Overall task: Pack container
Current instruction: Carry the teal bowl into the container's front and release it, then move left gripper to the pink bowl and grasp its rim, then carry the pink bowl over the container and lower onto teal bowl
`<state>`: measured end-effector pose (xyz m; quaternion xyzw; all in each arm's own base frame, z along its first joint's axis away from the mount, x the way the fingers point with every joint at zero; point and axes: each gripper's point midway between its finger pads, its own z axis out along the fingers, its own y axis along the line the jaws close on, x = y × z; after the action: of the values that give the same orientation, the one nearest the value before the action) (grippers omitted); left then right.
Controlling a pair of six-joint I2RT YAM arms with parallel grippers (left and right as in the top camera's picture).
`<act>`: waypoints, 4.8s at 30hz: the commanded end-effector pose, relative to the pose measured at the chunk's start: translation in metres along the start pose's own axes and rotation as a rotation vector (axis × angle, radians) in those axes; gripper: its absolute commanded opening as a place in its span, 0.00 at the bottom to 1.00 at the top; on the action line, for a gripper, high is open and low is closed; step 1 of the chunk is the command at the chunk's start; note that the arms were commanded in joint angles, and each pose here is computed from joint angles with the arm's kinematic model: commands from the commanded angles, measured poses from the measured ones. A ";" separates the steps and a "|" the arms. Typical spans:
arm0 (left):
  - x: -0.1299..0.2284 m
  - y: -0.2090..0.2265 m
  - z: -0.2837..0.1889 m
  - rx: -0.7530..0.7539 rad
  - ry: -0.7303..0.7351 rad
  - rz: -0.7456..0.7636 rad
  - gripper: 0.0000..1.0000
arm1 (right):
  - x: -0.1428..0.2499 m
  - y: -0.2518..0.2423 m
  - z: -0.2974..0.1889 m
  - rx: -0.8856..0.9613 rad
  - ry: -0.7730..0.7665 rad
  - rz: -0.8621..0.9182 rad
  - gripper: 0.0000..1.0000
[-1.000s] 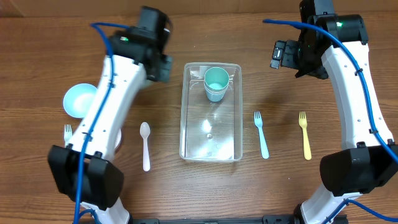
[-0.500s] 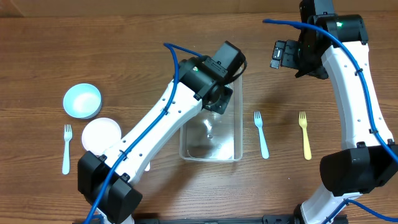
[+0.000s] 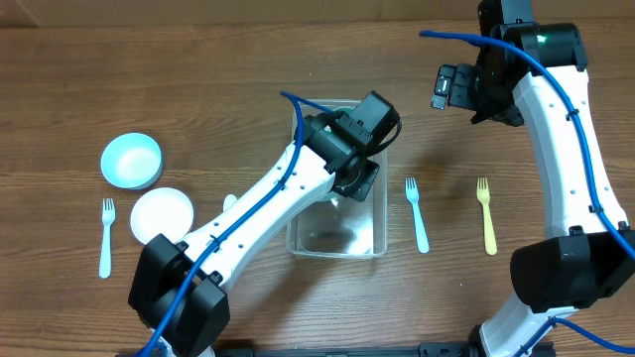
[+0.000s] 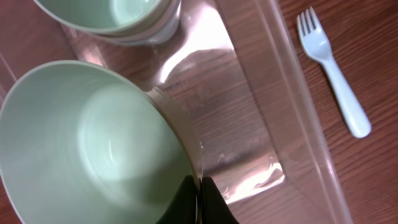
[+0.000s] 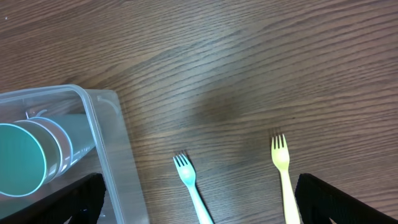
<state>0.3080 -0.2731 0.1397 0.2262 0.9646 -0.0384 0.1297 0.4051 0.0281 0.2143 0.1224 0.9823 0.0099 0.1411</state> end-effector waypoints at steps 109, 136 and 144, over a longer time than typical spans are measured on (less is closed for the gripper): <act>0.129 0.273 0.061 -0.234 0.126 -1.254 0.31 | -0.008 -0.001 -0.021 -0.014 -0.064 0.009 1.00; 0.091 0.286 0.036 -0.255 0.104 -1.077 0.04 | -0.008 -0.001 -0.021 -0.014 -0.064 0.009 1.00; 0.027 0.244 -0.010 -0.158 0.026 -0.798 0.04 | -0.008 -0.001 -0.021 -0.014 -0.064 0.009 1.00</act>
<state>0.3740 -0.0068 0.1116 -0.2670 0.9603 0.0202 0.0787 0.4050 0.0280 0.2143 0.1224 0.9824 0.0097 0.1410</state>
